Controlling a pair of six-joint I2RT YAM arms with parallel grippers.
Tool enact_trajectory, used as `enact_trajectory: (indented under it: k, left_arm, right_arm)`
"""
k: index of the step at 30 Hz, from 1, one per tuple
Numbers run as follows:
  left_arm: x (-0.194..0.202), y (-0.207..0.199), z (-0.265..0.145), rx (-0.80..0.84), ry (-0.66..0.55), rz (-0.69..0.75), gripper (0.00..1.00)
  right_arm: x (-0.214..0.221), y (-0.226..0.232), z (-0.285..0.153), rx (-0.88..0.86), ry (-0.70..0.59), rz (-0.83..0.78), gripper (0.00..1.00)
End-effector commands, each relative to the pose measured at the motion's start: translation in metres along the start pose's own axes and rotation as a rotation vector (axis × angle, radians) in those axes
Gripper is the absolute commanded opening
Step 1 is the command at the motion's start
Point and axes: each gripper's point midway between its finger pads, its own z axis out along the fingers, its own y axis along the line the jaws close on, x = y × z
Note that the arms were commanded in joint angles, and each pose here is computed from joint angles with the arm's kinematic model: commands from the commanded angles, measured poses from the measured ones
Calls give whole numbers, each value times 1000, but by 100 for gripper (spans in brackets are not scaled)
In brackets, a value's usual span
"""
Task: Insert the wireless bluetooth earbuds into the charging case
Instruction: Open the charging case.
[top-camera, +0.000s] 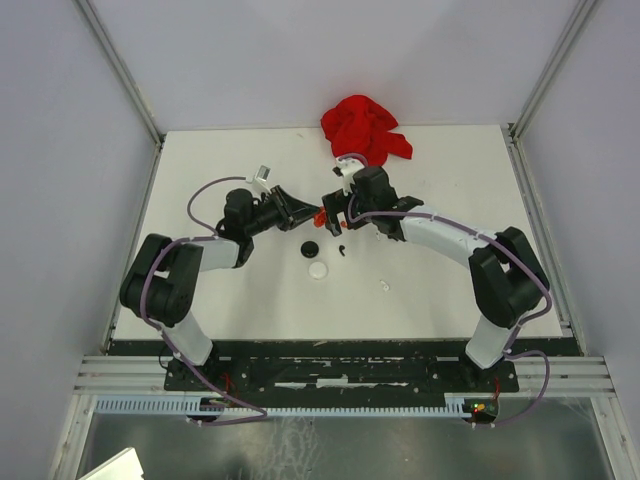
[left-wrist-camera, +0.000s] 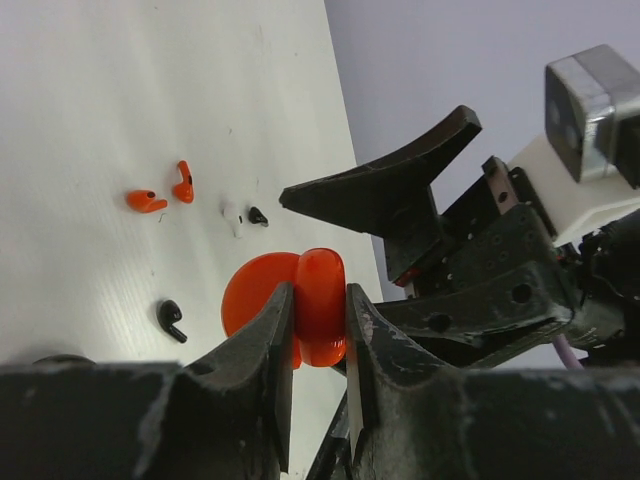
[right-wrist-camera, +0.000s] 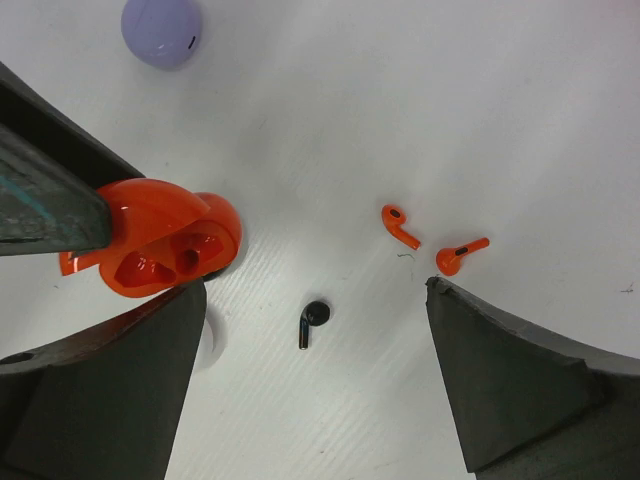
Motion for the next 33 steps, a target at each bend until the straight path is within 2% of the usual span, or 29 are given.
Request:
enact_trajectory:
  k: [1, 7, 11, 15, 24, 33]
  left_arm:
    - [-13, -48, 0, 138, -18, 49, 3]
    - [-31, -35, -6, 86, -92, -5, 3]
    - [-54, -29, -19, 83, -196, -70, 3]
    - [-66, -29, -32, 111, -268, -133, 3]
    - [-63, -30, -43, 113, -277, -130, 3]
    - [-62, -25, -49, 106, -279, -133, 3]
  right_arm:
    - [-26, -3, 4, 26, -74, 12, 99]
    - [-26, -17, -5, 93, -84, 27, 100]
    - [-18, -31, -7, 172, -34, 37, 100]
    - [-11, -40, -3, 224, 32, 33, 96]
    - [-4, -46, 26, 201, 213, -130, 82]
    - [16, -61, 40, 233, 331, -238, 81]
